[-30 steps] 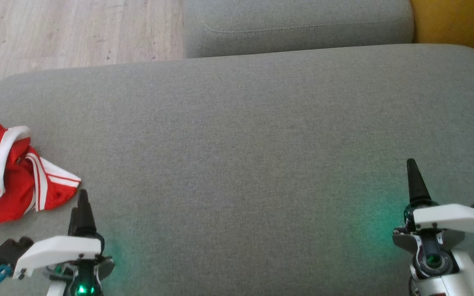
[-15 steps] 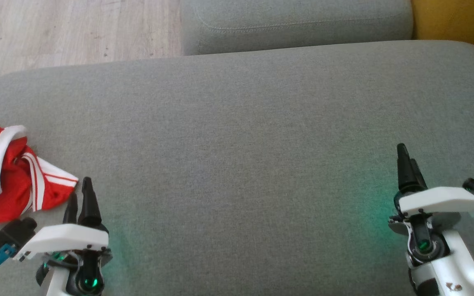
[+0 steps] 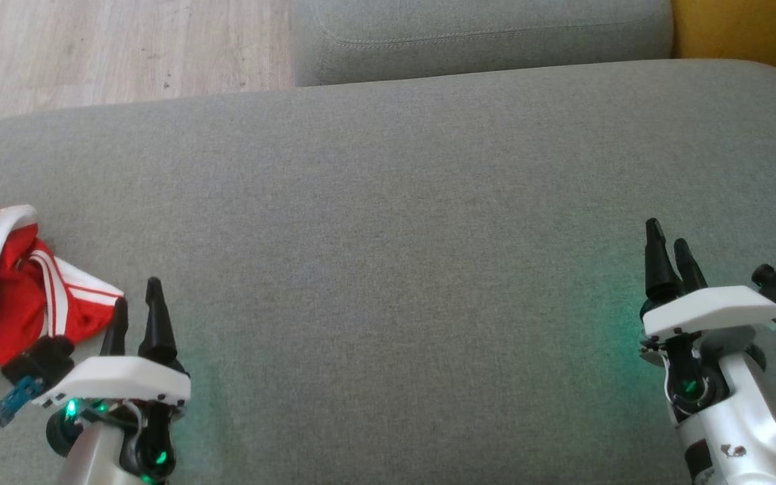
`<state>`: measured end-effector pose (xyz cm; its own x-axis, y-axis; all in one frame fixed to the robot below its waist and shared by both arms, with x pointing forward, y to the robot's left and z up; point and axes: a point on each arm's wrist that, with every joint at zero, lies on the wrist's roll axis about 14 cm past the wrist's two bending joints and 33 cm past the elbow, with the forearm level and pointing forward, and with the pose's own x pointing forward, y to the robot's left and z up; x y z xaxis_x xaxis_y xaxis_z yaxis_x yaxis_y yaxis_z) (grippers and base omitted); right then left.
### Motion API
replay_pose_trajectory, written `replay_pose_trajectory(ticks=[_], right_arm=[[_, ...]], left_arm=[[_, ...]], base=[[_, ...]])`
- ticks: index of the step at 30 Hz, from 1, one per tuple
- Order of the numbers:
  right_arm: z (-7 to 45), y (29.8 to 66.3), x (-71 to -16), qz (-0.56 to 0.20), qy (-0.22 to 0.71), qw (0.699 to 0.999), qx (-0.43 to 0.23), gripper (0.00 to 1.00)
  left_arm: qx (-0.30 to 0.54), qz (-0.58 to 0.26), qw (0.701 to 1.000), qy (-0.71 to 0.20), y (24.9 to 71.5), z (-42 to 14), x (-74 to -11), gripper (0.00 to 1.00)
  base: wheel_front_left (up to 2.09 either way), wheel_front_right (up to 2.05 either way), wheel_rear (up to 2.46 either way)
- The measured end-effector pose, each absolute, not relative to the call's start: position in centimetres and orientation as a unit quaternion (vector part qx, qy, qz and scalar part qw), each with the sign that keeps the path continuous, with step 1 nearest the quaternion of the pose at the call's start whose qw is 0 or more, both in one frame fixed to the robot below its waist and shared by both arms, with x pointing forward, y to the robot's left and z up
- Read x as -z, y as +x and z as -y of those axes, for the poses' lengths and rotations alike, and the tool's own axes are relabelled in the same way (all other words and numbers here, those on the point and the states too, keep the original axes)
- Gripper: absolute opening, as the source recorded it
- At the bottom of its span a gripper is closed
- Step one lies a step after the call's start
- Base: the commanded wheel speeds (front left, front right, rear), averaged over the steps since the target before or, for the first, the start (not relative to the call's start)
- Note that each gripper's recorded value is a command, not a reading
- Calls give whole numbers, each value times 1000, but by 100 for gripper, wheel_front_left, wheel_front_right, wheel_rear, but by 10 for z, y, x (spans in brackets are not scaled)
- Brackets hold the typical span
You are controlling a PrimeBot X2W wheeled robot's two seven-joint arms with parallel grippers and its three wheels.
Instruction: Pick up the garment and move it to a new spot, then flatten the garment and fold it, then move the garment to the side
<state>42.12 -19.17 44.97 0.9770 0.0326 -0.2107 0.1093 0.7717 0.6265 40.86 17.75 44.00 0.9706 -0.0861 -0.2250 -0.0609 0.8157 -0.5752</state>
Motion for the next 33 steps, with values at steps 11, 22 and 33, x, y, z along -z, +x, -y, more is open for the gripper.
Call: replay_pose_trajectory(ticks=[11,22,33], right_arm=[[188,428,-450,-108,268,957,6,100],[188,430,-446,-115,195,974,-8,100],[188,432,-446,-117,110,987,-25,100]], left_arm=[[16,-116,963,-243,412,-179,-441,100],[31,-109,979,-171,417,-178,-443,100],[46,-104,988,-102,417,-176,-443,100]], base=[[0,0,0],[0,0,0],[0,0,0]])
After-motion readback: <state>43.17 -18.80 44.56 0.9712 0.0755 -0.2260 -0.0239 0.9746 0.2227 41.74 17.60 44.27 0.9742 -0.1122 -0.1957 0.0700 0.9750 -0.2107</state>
